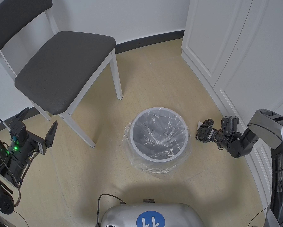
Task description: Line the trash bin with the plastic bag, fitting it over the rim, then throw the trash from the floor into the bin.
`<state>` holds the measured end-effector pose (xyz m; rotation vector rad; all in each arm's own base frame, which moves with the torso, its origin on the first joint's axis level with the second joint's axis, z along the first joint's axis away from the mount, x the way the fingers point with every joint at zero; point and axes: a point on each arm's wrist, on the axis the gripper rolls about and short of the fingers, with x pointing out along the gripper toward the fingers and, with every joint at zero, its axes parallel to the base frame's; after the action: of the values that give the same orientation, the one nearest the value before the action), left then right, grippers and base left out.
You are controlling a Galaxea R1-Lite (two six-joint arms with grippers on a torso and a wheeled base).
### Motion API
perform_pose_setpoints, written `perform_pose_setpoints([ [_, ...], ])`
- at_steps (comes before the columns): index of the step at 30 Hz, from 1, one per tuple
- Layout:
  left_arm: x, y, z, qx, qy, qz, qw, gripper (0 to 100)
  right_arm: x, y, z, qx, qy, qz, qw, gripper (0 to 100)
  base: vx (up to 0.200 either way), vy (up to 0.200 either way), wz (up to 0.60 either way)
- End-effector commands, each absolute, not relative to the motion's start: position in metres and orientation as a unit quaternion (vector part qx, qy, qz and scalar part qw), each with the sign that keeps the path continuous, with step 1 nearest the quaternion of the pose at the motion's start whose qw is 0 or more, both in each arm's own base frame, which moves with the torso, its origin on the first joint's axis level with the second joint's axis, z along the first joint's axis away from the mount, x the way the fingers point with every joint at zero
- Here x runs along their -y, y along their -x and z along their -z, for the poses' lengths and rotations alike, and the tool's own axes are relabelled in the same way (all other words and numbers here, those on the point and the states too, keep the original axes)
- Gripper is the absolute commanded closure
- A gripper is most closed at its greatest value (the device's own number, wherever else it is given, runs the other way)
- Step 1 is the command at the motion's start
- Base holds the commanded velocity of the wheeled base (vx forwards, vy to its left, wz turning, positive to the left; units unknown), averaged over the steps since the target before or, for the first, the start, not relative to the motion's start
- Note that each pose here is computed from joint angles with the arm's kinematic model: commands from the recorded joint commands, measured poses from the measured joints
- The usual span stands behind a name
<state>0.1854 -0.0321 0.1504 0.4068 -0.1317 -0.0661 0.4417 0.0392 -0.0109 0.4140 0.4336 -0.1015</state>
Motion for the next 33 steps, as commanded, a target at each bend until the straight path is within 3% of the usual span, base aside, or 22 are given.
perform_pose_setpoints([
  [1, 0.029, -0.190, -0.150, 0.063, -0.201, 0.023, 0.977, 0, -0.036, -0.457, 0.047, -0.216, -0.206, 0.054, 0.953, 0, 0.000, 0.000, 0.00],
  [7, 0.029, -0.190, -0.150, 0.061, -0.201, 0.024, 0.977, 0, -0.038, -0.480, 0.046, -0.173, -0.214, 0.062, 0.959, 0, 0.000, 0.000, 0.00],
  [18, 0.029, -0.190, -0.149, 0.060, -0.202, 0.025, 0.977, 0, -0.041, -0.494, 0.063, -0.155, -0.224, 0.075, 0.959, 0, 0.000, 0.000, 0.00],
  [19, 0.029, -0.190, -0.149, 0.060, -0.202, 0.025, 0.977, 0, -0.041, -0.493, 0.061, -0.155, -0.222, 0.077, 0.960, 100, 0.000, 0.000, 0.00],
  [29, 0.029, -0.188, -0.149, 0.061, -0.205, 0.024, 0.977, 0, -0.033, -0.484, 0.043, -0.158, -0.201, 0.083, 0.963, 100, 0.000, 0.000, 0.00],
  [33, 0.029, -0.187, -0.149, 0.059, -0.208, 0.025, 0.976, 0, -0.032, -0.418, -0.014, -0.199, -0.022, 0.050, 0.978, 100, 0.000, 0.000, 0.00],
])
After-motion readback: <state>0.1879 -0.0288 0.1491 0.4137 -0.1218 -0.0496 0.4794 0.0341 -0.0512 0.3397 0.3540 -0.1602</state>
